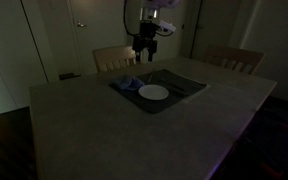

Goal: Wipe the plate with the blue towel.

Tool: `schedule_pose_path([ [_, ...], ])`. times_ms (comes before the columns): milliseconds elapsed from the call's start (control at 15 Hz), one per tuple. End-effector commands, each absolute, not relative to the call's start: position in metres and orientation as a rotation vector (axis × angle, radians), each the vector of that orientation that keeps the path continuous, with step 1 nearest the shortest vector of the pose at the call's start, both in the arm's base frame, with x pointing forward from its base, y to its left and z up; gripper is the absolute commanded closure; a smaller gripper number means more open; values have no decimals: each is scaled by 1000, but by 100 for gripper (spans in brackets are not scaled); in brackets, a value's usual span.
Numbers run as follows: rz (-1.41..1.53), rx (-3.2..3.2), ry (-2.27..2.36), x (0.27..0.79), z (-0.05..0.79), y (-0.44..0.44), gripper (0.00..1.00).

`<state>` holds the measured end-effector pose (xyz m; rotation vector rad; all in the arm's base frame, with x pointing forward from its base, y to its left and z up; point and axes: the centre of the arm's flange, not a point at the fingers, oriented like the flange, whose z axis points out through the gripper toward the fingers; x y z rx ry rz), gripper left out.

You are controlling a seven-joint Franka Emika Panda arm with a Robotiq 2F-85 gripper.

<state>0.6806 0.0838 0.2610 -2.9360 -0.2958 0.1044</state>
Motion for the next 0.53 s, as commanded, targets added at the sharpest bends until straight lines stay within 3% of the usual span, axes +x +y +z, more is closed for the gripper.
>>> schedule_pose_path([
  [0, 136, -2922, -376, 709, 245, 99, 0],
  [467, 120, -2925, -345, 697, 239, 103, 0],
])
